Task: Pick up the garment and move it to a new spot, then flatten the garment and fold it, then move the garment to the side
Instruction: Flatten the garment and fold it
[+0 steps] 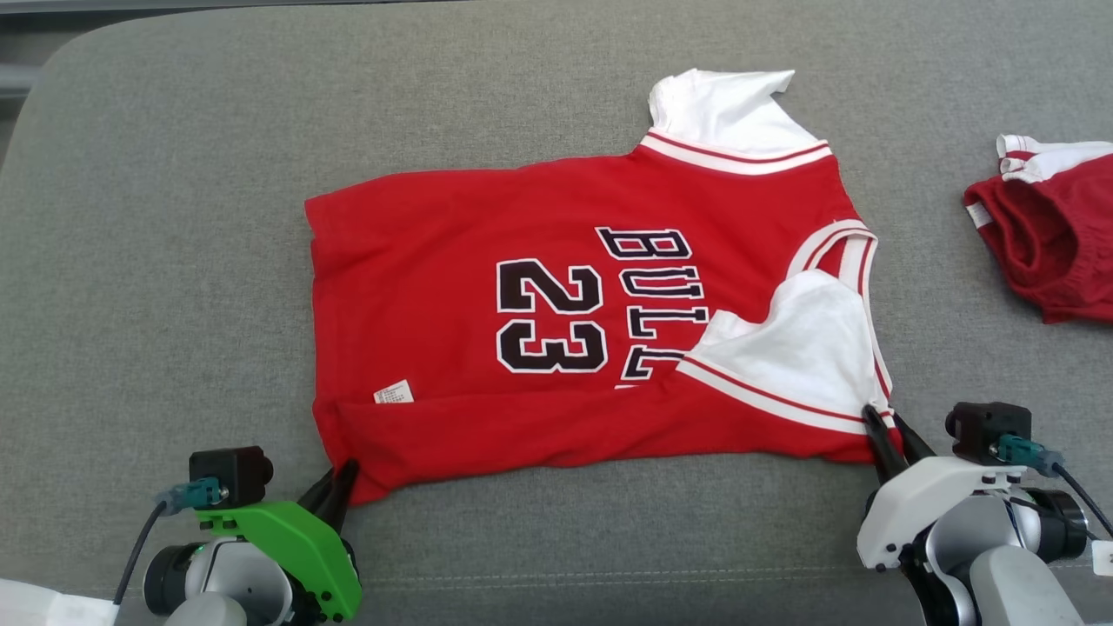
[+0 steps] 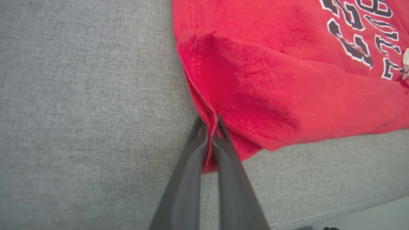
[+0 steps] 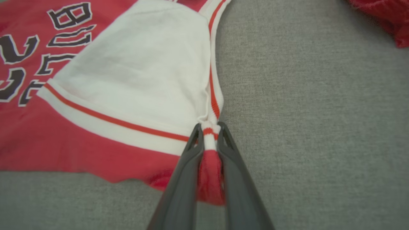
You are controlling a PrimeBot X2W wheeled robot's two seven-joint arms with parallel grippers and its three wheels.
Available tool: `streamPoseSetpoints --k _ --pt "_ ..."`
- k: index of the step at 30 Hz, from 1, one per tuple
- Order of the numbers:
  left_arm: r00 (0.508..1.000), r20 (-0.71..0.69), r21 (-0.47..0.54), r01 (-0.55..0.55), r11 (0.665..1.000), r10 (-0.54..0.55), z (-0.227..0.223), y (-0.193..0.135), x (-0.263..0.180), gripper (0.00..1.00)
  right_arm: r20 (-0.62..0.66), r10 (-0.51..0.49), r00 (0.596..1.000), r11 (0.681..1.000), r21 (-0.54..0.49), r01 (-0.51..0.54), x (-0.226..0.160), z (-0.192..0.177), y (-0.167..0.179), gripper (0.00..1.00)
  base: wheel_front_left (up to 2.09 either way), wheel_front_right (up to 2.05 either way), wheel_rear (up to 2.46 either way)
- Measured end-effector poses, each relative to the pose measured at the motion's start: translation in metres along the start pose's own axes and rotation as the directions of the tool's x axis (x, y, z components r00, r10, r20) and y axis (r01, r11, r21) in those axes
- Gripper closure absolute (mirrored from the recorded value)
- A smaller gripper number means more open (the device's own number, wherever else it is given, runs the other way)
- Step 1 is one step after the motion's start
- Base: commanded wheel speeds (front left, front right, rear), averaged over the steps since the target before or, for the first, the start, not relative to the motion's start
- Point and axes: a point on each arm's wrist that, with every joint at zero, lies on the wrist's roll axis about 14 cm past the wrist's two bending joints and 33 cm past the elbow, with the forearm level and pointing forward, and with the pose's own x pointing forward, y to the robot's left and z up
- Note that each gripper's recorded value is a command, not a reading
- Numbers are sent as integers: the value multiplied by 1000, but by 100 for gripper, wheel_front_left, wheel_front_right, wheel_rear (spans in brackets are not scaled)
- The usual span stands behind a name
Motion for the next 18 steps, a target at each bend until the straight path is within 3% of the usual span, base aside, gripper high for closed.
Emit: streamPoseSetpoints --k 13,14,15,16,17,18 --pt "999 -28 17 -19 1000 19 3 6 -27 100 2 -28 1000 998 61 28 -49 -2 -2 100 0 0 0" --pt "999 -30 13 -19 1000 19 3 6 -28 100 4 -26 1000 997 69 25 -50 -1 -1 94 0 0 0" --pt "999 -28 12 -16 1000 17 3 4 -28 100 4 -26 1000 997 70 25 -51 -1 -1 53 0 0 0" --pt "999 -40 9 -10 1000 10 1 2 -28 89 6 -25 1000 997 70 25 -51 -1 0 0 0 0 0" --pt "999 -41 7 -5 1000 6 1 0 -29 57 8 -25 1000 997 71 25 -52 0 0 0 0 0 0" --pt "999 -35 5 -11 1000 11 2 0 -29 0 16 -26 1000 997 74 25 -52 2 -1 0 0 0 0"
